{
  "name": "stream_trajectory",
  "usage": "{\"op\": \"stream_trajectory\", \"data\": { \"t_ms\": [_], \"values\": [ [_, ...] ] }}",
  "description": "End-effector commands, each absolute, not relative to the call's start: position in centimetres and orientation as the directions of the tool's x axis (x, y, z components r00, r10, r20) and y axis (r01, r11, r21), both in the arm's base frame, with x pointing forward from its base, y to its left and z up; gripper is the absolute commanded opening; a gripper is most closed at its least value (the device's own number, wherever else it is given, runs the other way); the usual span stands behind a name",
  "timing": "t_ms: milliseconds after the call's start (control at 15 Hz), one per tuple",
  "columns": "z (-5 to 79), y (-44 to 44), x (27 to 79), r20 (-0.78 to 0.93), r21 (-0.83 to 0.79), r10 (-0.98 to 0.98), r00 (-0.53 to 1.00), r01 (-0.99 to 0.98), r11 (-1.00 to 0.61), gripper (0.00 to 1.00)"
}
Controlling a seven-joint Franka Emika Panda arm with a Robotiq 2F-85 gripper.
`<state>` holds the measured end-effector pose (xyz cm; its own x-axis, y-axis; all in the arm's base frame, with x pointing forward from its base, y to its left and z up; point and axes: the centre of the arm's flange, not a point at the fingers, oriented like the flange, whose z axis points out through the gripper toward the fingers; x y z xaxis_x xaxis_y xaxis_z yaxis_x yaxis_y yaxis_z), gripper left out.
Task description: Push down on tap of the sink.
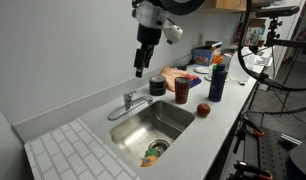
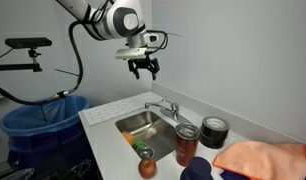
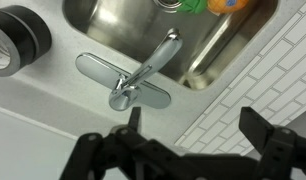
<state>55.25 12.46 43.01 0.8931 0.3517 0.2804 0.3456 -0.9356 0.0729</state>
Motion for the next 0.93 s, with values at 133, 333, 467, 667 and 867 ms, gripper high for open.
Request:
{"op": "stream_trajectory", "data": {
  "t_ms": [133, 333, 467, 667, 867],
  "values": [
    [43.9, 15.8, 45.8, 0.305, 0.094, 0.347, 0.887, 0.334, -0.938, 1.00],
    [43.6, 19.8, 40.8, 0.309, 0.087, 0.348, 0.885, 0.339, -0.937, 1.00],
    [43.4, 22.7, 36.9, 0.316, 0.090, 0.349, 0.882, 0.338, -0.937, 1.00],
    [42.8, 23.0, 38.8, 0.283, 0.091, 0.366, 0.887, 0.354, -0.931, 1.00],
    [42.9, 22.7, 38.2, 0.289, 0.095, 0.359, 0.888, 0.346, -0.933, 1.00]
  ]
}}
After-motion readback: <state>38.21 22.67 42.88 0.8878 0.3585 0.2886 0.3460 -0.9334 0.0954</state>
